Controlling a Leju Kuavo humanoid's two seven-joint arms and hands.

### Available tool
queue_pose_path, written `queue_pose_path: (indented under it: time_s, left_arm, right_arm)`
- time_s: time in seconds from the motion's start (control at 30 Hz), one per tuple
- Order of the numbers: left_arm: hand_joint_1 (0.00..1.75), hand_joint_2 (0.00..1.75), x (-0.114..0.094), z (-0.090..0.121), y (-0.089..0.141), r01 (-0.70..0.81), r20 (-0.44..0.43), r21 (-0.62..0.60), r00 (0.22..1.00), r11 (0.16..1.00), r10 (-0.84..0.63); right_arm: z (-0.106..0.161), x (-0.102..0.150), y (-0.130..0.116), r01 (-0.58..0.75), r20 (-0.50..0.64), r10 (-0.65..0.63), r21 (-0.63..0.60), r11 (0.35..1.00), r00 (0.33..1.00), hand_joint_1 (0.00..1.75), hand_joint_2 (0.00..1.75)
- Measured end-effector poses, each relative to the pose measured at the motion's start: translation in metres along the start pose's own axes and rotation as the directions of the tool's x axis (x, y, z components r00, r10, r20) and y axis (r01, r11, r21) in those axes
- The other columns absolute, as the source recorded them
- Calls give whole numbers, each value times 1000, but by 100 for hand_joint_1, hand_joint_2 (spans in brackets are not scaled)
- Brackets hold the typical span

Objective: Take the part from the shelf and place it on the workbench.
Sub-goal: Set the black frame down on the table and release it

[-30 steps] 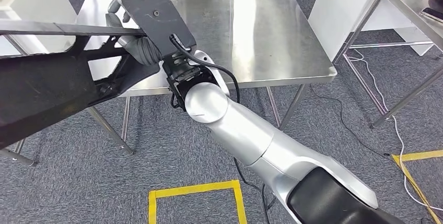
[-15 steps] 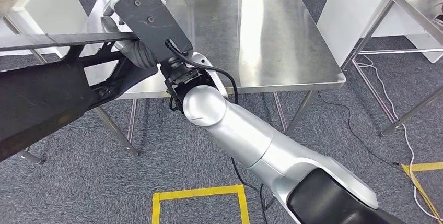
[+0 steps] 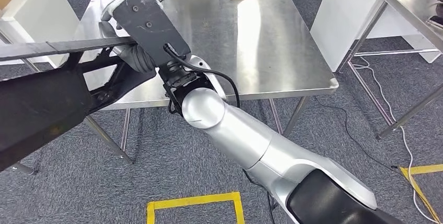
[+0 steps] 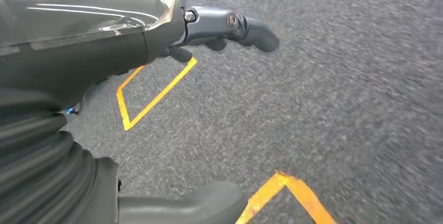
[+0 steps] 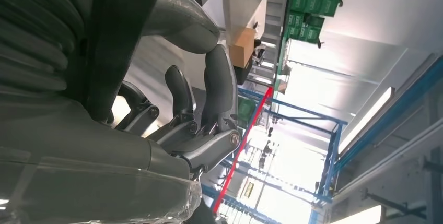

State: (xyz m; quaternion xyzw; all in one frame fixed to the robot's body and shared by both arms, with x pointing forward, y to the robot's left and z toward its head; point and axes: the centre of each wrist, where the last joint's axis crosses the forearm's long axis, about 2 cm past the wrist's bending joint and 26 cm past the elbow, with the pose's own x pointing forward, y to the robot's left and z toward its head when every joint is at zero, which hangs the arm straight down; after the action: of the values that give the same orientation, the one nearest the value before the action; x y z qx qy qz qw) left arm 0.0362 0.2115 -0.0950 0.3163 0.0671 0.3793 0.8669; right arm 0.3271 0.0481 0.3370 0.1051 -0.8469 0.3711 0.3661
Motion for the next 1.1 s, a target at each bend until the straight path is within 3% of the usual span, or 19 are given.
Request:
queue_pose_path:
  time_s: [0.53,1.1]
  left_arm:
    - [0,175,-1,0,1,-9,-7,4,1000,1000,9]
    - [0,175,3,-7,8,78,-20,34,997,996,-78]
  right_arm:
    - [1,1,2,-1,0,1,10,1000,1000,175,175]
    - [5,5,10,12,2,-13,58,998,1000,175,175]
